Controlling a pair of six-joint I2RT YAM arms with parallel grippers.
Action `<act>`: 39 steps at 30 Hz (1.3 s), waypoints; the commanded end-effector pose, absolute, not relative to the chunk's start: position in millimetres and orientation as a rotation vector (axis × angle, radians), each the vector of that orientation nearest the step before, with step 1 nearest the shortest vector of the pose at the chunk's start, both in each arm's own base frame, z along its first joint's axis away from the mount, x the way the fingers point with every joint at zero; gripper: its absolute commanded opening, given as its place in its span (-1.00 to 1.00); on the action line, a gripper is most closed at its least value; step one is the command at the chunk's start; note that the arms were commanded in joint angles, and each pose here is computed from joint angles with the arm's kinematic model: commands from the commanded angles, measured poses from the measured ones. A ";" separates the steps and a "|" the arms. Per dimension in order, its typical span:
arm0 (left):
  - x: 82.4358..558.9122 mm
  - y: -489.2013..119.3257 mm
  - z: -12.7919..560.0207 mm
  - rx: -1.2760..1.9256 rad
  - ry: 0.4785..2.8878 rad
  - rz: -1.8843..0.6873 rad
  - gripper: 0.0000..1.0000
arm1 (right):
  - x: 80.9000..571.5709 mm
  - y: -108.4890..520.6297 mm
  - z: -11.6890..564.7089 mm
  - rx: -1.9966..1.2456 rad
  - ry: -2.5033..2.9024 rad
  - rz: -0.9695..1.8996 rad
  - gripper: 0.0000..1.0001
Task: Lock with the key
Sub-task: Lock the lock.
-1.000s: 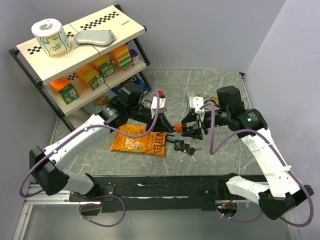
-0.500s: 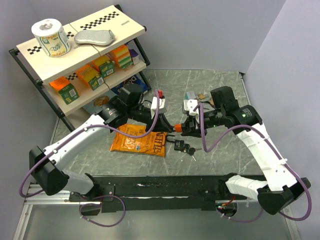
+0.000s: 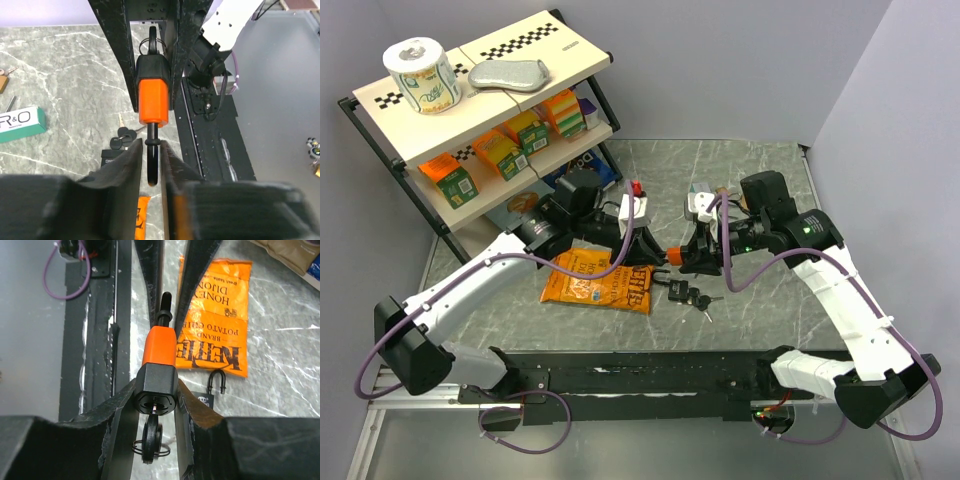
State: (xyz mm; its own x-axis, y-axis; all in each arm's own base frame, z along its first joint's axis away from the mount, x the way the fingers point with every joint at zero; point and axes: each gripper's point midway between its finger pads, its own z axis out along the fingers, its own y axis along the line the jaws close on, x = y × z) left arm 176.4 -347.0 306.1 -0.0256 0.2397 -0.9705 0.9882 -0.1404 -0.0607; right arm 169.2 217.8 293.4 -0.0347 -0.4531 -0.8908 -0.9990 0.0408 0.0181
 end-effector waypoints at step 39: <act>166.7 -330.0 326.8 1.466 1.272 -1.197 -0.67 | 172.1 233.9 321.6 -1.461 1.466 1.000 -1.00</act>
State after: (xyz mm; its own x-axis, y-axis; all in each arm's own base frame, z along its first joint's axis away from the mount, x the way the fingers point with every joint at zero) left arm 174.0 -332.0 301.8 -0.0257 0.2558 -0.9664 0.9928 -0.1067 -0.0547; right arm 170.5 224.4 303.6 -0.0486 -0.4100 -0.9108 -0.9984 0.0473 0.0320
